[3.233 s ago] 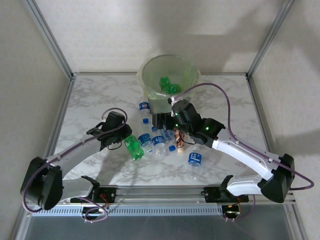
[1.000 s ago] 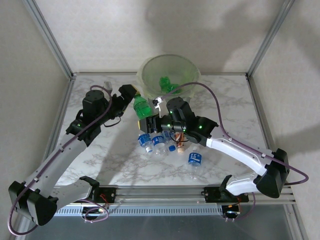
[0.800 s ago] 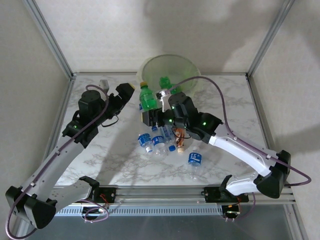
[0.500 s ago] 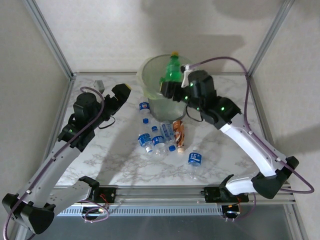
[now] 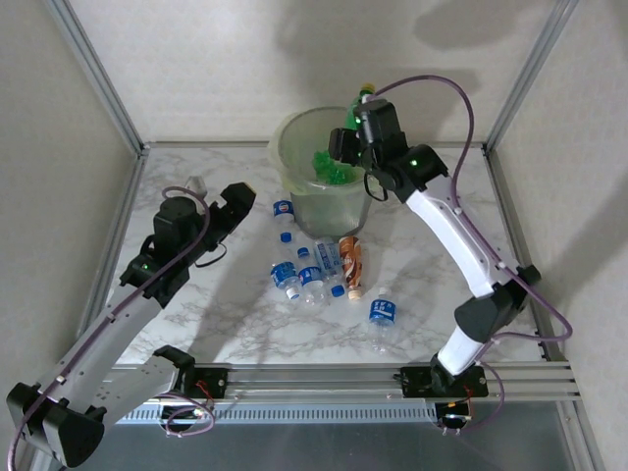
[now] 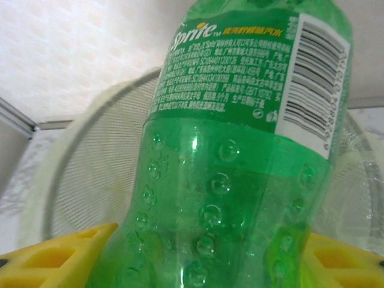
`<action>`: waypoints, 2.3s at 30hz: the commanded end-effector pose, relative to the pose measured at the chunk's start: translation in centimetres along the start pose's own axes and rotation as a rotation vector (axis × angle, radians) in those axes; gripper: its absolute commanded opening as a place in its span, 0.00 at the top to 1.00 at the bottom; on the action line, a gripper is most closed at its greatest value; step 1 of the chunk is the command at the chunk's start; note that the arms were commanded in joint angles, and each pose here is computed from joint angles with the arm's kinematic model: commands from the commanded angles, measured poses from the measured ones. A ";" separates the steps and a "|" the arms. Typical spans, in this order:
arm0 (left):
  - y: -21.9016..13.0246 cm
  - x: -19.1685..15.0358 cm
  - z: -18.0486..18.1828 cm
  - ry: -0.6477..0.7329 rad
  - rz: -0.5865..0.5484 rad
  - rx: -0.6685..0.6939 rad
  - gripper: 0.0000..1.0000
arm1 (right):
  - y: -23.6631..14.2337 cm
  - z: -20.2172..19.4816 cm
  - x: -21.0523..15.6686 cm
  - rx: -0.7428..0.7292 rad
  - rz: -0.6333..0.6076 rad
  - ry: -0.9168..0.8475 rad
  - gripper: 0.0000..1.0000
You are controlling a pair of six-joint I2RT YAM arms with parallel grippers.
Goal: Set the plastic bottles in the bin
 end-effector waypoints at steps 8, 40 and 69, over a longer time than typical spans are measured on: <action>0.0 -0.5 0.5 0.029 0.015 0.036 0.00 | 3.9 -2.0 0.2 -0.178 0.030 -0.061 0.38; 1.7 -1.9 1.5 0.012 0.089 0.032 0.08 | -8.2 -8.1 -10.6 -0.155 0.125 0.060 0.16; 2.4 -2.9 2.9 0.008 0.114 0.069 0.12 | -4.4 -16.8 -28.8 -0.401 0.650 0.244 0.10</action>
Point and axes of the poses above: each hand's point on the last joint's axis, 136 mm out from that joint toward the fingers, its own y axis out along the fingers, its own z axis along the line the jaws close on, x = y × z, the point moved 9 cm from there along -y, back along the fingers, and after that the axes turned 11 degrees about y, right-handed, at the moved point
